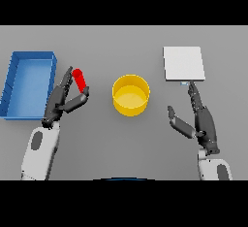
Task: Pick up the red beaker and tilt it to pour out 1 green nut into yellow bowl. Pick up the yellow bowl and place it on the metallic measuring scale.
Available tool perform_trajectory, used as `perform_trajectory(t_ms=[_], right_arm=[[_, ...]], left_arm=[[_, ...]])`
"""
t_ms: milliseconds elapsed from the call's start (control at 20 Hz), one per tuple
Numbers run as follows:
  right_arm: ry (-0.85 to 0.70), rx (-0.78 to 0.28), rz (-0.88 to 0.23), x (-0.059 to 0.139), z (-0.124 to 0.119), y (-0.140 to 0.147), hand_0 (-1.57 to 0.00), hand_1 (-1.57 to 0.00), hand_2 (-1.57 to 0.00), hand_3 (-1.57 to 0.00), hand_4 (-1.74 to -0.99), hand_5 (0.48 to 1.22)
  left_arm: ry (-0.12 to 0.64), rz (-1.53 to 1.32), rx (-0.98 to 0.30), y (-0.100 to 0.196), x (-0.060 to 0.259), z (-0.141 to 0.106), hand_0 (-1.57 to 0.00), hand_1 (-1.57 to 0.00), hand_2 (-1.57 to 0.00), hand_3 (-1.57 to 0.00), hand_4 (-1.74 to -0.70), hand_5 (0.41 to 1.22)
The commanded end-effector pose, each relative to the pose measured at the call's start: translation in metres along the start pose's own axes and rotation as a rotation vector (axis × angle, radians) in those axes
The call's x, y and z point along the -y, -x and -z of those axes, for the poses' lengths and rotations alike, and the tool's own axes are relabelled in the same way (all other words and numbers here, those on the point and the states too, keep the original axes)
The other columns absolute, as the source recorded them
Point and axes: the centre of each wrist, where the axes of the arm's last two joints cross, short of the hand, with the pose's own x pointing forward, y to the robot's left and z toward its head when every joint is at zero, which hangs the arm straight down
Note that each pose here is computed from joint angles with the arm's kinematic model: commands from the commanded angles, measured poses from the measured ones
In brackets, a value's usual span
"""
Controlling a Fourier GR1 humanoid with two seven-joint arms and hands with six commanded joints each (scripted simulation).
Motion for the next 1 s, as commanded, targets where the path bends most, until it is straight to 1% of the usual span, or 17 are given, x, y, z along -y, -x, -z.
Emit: perform_trajectory(t_ms=[0,100,200,300,400,500,600,700,800,850,900,950], right_arm=[[-0.001,0.001,0.000,-0.001,-0.001,0.000,0.00,0.00,0.00,0.00,-1.339,0.688],[0.003,-0.004,-0.006,-0.002,0.002,-0.001,0.00,0.00,0.00,0.00,-1.338,0.688],[-0.008,-0.005,0.005,-0.004,0.003,0.000,0.00,0.00,0.00,0.00,-1.338,0.688],[0.000,0.003,-0.001,0.001,0.006,-0.002,0.00,0.00,0.00,0.00,-1.333,0.687],[-0.008,0.006,0.007,-0.002,0.004,-0.001,0.00,0.00,0.00,0.00,-1.332,0.685],[-0.008,0.003,0.006,-0.001,0.005,-0.002,0.00,0.00,0.00,0.00,-1.324,0.683],[0.002,0.000,0.001,0.002,0.007,-0.004,0.00,0.00,0.00,0.00,-1.315,0.682],[0.000,0.000,-0.001,0.002,0.001,-0.002,0.00,0.00,0.00,0.00,-1.305,0.681],[0.004,0.000,-0.012,0.002,0.002,-0.001,0.00,0.00,0.00,0.00,-1.295,0.683],[0.004,0.014,-0.016,0.005,0.002,-0.004,0.00,0.00,0.00,0.00,-1.291,0.684],[0.007,0.011,-0.013,0.005,0.002,-0.003,0.00,0.00,0.00,0.00,-1.289,0.684],[-0.003,0.013,-0.015,0.003,0.000,-0.002,0.00,0.00,0.00,0.00,-1.286,0.685]], left_arm=[[0.002,-0.008,-0.014,0.002,0.002,0.007,0.00,0.00,0.00,0.00,-1.35,0.718],[-0.003,-0.014,-0.017,0.004,-0.002,0.016,0.00,0.00,0.00,0.00,-1.33,0.714],[-0.001,-0.007,0.004,0.004,0.000,0.022,0.00,0.00,0.00,0.00,-1.32,0.712],[0.007,0.000,0.006,-0.001,0.000,0.033,0.00,0.00,0.00,0.00,-1.32,0.711],[0.014,0.002,0.004,-0.004,0.003,0.040,0.00,0.00,0.00,0.00,-1.31,0.704],[0.028,0.006,0.004,-0.007,0.003,0.047,0.00,0.00,0.00,0.00,-1.31,0.706],[0.034,0.005,0.000,-0.005,0.006,0.050,0.00,0.00,0.00,0.00,-1.32,0.710],[0.039,0.006,0.017,-0.002,0.008,0.054,0.00,0.00,0.00,0.00,-1.34,0.725],[0.032,-0.018,0.039,-0.001,0.011,0.056,0.00,0.00,-0.03,0.00,-1.39,0.752],[0.021,-0.028,0.036,0.000,0.012,0.058,-0.08,-0.08,-0.12,-0.08,-1.42,0.770],[0.012,-0.049,0.028,-0.002,0.014,0.061,-0.25,-0.28,-0.31,-0.22,-1.44,0.795],[-0.001,-0.050,0.019,-0.002,0.018,0.063,-0.46,-0.48,-0.50,-0.49,-1.44,0.881]])
